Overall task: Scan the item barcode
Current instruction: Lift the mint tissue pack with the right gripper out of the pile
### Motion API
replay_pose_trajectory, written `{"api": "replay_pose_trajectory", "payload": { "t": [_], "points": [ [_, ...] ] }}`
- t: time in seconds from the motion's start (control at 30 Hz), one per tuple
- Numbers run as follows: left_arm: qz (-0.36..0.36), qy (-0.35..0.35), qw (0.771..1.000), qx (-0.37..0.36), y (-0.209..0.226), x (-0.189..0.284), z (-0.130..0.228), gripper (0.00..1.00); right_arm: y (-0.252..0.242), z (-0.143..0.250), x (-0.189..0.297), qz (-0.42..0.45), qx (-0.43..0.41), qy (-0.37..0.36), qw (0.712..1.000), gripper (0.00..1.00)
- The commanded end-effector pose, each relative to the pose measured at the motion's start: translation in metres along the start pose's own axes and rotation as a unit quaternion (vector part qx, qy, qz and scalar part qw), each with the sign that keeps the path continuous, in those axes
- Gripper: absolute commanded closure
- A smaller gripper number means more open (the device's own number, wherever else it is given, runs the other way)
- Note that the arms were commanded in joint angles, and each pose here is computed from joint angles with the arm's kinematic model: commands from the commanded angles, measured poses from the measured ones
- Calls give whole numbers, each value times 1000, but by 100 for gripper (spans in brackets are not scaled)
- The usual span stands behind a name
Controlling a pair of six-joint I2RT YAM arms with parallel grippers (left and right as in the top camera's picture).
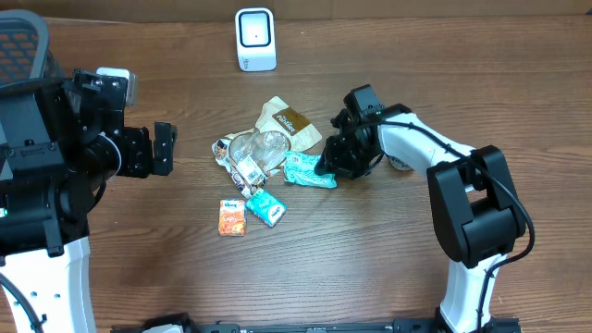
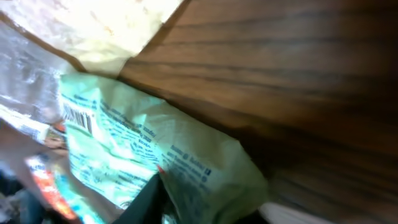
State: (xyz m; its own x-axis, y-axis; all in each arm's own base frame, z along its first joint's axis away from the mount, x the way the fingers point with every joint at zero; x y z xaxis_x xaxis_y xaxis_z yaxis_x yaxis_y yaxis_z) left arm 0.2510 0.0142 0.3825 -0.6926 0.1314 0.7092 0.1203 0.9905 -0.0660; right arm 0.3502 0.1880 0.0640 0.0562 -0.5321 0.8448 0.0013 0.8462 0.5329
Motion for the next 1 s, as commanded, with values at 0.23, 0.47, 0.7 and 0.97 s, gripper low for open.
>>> {"api": "replay_pose_trajectory", "payload": {
  "t": [0.23, 0.47, 0.7, 0.97],
  "points": [
    [4, -11, 1000, -14, 0, 4, -5, 0, 23, -4, 34, -58, 34, -9, 998, 96],
    [4, -11, 1000, -14, 0, 4, -5, 0, 75, -4, 141, -82, 118, -104, 984, 96],
    [4, -11, 1000, -14, 0, 4, -5, 0, 121, 37, 234, -103, 212, -208, 949, 96],
    [4, -11, 1000, -14, 0, 4, -5, 0, 135, 80, 279, -115, 244, -256, 928, 96]
  ]
}}
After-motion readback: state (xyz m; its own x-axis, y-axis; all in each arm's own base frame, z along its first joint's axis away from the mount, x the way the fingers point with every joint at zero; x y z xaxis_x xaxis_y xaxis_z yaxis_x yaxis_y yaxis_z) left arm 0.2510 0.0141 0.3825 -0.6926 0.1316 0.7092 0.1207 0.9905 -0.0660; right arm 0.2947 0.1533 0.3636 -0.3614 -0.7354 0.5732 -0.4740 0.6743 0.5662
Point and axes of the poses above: each gripper's point midway between its finger pads, its own x axis back along the fingers, its own y axis along the line the jaws close on, z = x × y, the point moved 7 cm from there along x, back along the fingers, and after that the axes turned 1 degree about x, right-handed, at the moved point
